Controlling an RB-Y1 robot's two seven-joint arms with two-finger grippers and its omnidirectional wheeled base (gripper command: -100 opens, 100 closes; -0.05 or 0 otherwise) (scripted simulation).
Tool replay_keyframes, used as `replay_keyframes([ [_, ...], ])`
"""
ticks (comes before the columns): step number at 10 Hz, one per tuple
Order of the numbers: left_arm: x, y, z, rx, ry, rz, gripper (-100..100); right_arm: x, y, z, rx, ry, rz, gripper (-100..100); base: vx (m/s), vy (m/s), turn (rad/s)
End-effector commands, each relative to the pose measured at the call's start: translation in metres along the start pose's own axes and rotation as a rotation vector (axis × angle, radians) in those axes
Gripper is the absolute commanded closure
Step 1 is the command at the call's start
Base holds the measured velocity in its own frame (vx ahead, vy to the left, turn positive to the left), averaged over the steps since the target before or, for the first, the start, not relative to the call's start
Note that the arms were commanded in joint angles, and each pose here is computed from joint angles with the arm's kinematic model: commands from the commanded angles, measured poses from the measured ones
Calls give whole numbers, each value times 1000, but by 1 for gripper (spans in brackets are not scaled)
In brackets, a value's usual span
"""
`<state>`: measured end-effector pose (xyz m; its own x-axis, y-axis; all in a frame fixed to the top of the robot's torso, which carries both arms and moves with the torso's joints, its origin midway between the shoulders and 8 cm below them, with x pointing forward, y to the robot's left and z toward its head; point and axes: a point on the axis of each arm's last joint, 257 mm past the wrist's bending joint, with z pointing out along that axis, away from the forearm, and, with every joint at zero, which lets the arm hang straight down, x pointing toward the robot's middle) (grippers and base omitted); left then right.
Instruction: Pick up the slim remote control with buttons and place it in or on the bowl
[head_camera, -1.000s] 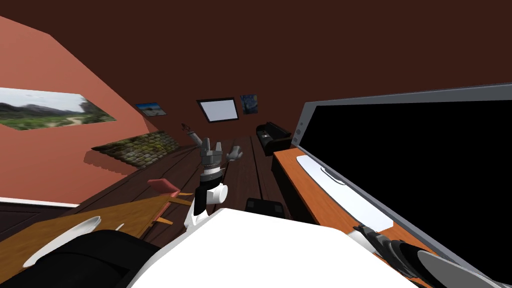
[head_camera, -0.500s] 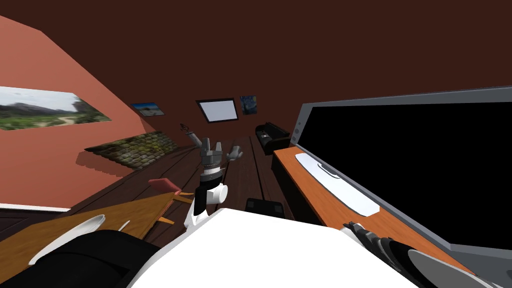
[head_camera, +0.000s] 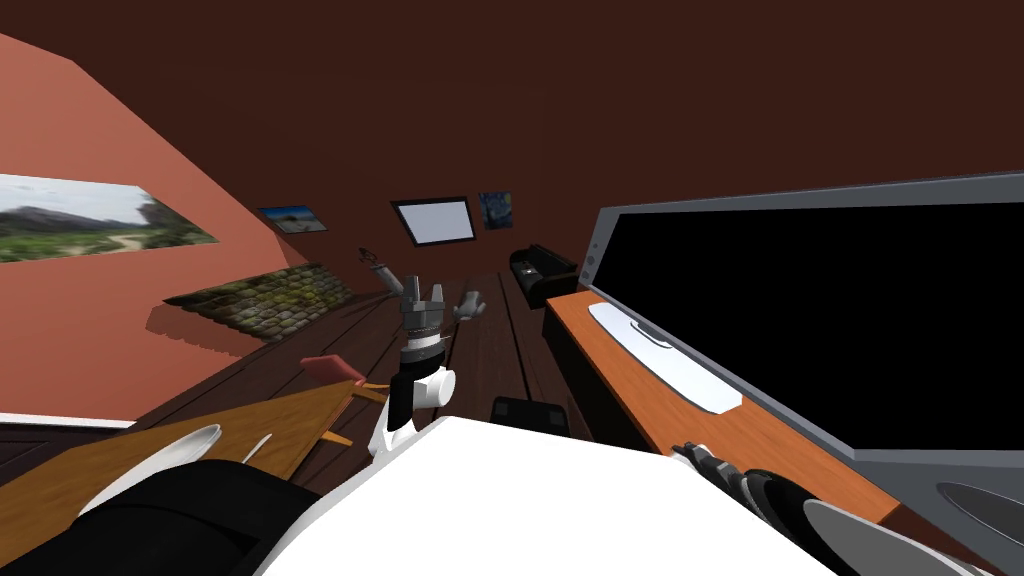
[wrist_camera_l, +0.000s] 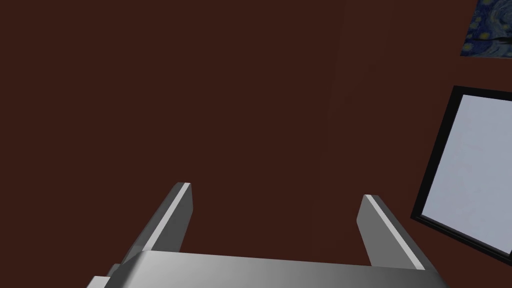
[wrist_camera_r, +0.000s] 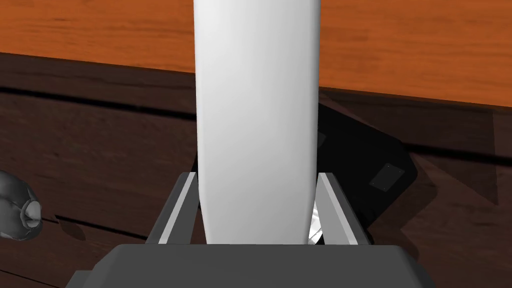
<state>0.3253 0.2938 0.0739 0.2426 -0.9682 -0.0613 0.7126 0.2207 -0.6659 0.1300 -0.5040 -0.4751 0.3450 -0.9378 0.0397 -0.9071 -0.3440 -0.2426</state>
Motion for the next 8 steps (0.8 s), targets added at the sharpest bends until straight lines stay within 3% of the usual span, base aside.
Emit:
replay_keyframes([
  [1,0,0,0,0,0,0,0,-13,0,-2,0,-28,2,100,-56,-8,-19],
  [5,0,0,0,0,0,0,0,-22,8,-11,-27,-57,21,100,-69,-50,11],
  [8,0,0,0,0,0,0,0,-9,24,-28,-84,-48,42,100,-30,-113,62],
])
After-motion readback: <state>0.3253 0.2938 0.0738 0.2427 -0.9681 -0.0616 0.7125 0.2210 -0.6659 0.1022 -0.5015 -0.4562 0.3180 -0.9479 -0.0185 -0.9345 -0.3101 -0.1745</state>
